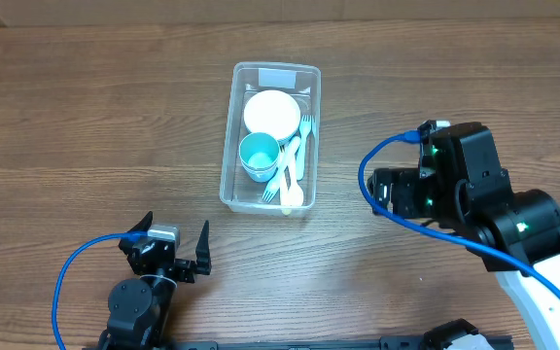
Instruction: Pack container
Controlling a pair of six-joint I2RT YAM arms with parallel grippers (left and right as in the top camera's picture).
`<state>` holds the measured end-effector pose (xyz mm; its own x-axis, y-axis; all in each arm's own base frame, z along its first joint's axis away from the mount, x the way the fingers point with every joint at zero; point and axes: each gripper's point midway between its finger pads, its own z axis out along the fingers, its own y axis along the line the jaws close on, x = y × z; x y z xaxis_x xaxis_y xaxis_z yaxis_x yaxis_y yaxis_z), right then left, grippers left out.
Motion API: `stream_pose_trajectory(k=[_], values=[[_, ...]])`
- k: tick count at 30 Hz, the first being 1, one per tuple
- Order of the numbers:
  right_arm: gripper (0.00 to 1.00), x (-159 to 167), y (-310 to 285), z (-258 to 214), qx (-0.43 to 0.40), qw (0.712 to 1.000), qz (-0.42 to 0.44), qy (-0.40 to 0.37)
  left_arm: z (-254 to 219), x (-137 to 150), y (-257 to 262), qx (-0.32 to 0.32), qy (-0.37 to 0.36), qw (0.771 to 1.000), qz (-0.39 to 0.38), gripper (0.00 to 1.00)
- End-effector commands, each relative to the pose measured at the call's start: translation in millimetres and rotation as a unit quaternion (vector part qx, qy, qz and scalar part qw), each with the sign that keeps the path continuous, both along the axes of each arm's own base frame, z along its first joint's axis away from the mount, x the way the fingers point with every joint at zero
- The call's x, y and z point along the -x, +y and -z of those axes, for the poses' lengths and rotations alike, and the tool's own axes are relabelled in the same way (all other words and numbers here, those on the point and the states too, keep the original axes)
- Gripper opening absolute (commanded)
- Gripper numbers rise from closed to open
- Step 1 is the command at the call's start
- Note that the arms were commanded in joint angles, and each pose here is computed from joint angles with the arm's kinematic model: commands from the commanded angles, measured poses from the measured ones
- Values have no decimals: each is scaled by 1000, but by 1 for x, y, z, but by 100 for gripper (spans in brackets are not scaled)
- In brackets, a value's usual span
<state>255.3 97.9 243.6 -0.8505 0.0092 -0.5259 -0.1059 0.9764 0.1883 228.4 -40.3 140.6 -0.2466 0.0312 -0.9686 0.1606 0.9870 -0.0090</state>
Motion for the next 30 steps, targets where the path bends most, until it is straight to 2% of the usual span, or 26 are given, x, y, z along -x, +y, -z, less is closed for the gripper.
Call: stream_pose_trajectory(k=[1, 4, 11, 16, 22, 30], values=[[100, -10, -6, -42, 15, 991, 19, -135, 2, 0, -1, -4, -3, 1000, 5, 100], [100, -10, -14, -50, -8, 975, 33, -219, 2, 0, -1, -4, -3, 1000, 5, 100], [100, 4, -30, 21, -39, 946, 49, -319, 2, 0, -1, -4, -3, 1000, 5, 100], [100, 21, -40, 36, -60, 922, 61, -378, 2, 0, -1, -4, -3, 1000, 5, 100], [100, 29, -49, 41, -66, 908, 78, -405, 2, 0, -1, -4, -3, 1000, 5, 100], [100, 30, -49, 64, -66, 909, 76, -405, 2, 0, -1, -4, -3, 1000, 5, 100]])
